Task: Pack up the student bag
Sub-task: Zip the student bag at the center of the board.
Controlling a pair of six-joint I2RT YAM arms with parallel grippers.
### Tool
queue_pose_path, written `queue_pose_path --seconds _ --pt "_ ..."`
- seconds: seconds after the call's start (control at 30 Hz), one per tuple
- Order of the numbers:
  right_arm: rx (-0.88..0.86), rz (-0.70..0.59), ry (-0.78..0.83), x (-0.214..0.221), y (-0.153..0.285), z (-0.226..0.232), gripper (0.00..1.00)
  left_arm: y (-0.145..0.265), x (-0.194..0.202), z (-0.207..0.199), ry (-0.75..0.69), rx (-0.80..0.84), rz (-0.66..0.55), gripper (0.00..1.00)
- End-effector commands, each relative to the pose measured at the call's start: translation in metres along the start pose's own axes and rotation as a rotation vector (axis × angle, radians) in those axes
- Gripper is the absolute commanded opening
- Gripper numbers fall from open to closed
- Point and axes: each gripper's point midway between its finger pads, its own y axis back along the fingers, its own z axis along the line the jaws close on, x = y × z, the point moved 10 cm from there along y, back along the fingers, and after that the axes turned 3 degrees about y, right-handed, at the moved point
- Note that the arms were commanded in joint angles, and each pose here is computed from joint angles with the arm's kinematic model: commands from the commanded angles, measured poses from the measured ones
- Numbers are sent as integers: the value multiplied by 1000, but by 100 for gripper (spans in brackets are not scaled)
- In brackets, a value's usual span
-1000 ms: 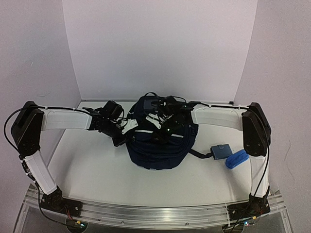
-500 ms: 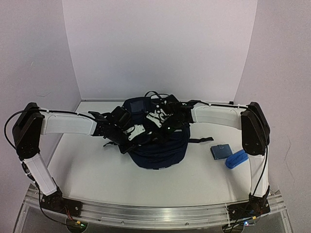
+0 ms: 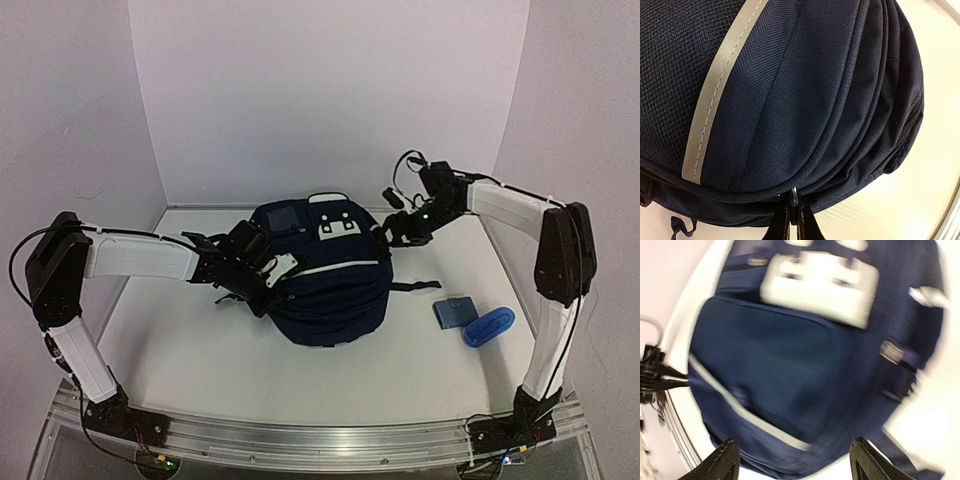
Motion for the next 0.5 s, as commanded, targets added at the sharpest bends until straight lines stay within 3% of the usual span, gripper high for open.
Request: queue_pose_path --seconds 0.0,0.27,0.47 --pt "-87 155 -201 40 -21 -16 75 15 -13 -5 23 22 -52 0" --pt "-292 215 -336 50 -61 -28 66 10 -20 -7 86 57 14 0" --pt "-371 234 -351 52 -73 -16 45 8 -37 -15 141 113 10 0"
